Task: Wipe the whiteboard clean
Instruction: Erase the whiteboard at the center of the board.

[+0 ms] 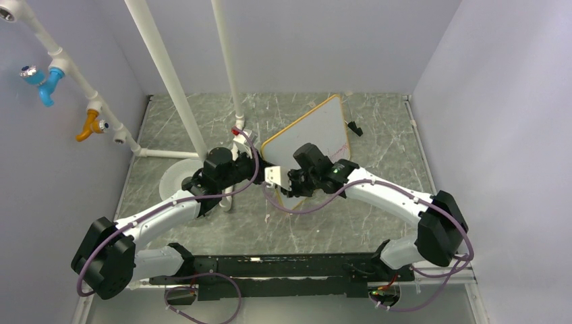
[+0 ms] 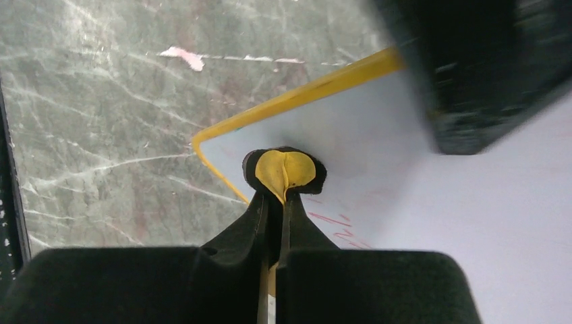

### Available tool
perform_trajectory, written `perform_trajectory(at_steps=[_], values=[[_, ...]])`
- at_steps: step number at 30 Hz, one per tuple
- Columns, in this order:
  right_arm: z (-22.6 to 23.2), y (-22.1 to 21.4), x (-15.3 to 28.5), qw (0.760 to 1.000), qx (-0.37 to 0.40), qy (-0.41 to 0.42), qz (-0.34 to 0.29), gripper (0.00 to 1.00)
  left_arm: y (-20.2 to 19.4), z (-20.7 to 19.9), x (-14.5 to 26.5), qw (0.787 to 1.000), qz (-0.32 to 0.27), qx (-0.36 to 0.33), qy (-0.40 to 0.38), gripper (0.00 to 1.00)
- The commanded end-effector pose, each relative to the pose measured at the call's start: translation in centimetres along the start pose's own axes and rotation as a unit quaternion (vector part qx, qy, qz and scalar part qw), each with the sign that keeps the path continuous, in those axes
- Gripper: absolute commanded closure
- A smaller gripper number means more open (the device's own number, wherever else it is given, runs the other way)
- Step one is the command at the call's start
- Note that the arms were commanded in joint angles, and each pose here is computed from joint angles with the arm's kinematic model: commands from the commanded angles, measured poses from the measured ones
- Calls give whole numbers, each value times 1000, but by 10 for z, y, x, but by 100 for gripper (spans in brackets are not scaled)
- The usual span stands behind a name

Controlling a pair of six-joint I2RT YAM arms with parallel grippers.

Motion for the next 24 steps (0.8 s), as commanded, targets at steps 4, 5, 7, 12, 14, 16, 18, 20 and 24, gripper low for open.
perform_trajectory(at_steps=[4,5,7,12,14,16,18,20,24], values=[[23,-30,-32,1000,21,9,7,100,17,-58,9,992,-6,24,-125,100],[20,-29,-32,1000,19,4,7,100,17,-58,9,992,-6,25,-126,100],[11,-15,-29,1000,16,-8,-6,100,16,-58,8,991,-5,28,-128,100],[-24,37,-6,997,5,-58,-59,100,13,-58,8,991,0,32,-130,100],[-41,52,4,994,-9,-83,-72,100,13,-58,8,991,-1,31,-129,100],[-55,63,14,991,-24,-98,-85,100,14,-59,9,991,-1,31,-130,100],[-58,62,18,990,-32,-102,-88,100,13,-59,9,991,-1,31,-130,100],[-54,52,14,991,-34,-101,-80,100,13,-59,9,991,-1,31,-131,100],[-37,12,-3,995,-24,-90,-41,100,14,-59,10,991,-1,28,-131,100]])
Point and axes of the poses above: each gripper's point midway between its finger pads, its own x axis back along the fingers, its own z axis along the line the jaws close on, y = z × x, the point moved 1 cm from there along x, back along the fingers, and after that the axes turned 6 degrees about -x, right-handed, at the moved point
